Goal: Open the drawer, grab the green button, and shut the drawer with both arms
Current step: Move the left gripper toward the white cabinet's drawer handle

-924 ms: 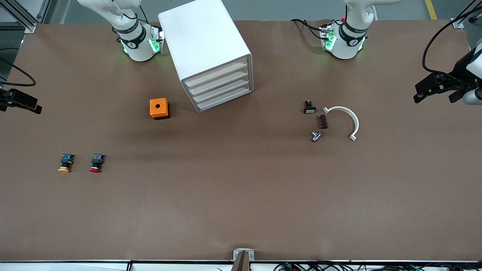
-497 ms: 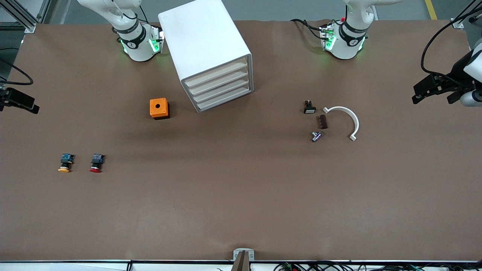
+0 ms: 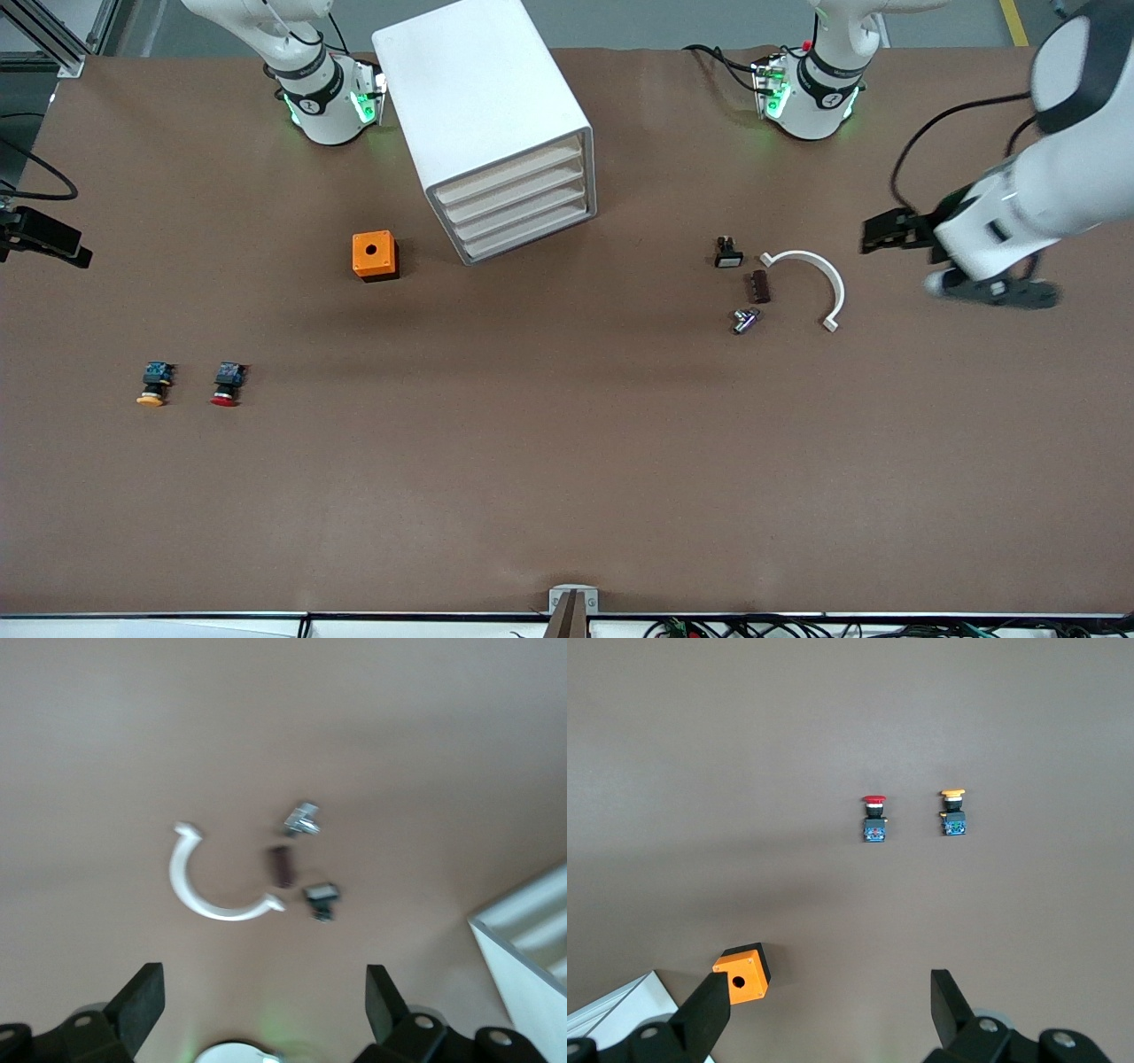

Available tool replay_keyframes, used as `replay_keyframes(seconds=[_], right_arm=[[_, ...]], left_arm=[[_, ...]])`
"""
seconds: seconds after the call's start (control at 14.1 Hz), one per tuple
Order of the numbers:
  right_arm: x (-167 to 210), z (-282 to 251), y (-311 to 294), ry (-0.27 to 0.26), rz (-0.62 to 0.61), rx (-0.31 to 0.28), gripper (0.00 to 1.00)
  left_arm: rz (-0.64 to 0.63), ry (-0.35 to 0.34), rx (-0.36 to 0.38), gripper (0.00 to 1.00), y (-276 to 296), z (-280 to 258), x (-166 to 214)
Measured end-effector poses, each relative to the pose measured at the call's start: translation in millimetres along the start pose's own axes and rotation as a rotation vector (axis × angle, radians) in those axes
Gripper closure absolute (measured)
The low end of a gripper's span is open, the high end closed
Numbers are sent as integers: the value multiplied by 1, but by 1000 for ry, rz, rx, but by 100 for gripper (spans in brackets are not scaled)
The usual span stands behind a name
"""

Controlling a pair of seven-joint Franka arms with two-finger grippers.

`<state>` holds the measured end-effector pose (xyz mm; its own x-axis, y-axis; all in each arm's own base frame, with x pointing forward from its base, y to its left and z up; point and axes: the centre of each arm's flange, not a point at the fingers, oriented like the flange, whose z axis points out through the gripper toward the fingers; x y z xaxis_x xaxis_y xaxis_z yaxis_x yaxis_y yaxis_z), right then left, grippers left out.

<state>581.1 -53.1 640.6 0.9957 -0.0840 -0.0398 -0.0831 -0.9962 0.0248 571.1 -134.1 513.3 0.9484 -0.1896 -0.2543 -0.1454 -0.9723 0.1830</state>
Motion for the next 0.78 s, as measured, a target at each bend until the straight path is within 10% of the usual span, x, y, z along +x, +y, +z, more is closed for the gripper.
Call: replay_keyframes(seconds=[0.5, 0.78], right_arm=[[0, -1, 0, 1, 0, 0, 0], [0, -1, 1, 2, 1, 0, 0]], left_arm=[[245, -313, -481, 0, 77, 166, 58], [459, -353, -700, 0, 111, 258, 76]])
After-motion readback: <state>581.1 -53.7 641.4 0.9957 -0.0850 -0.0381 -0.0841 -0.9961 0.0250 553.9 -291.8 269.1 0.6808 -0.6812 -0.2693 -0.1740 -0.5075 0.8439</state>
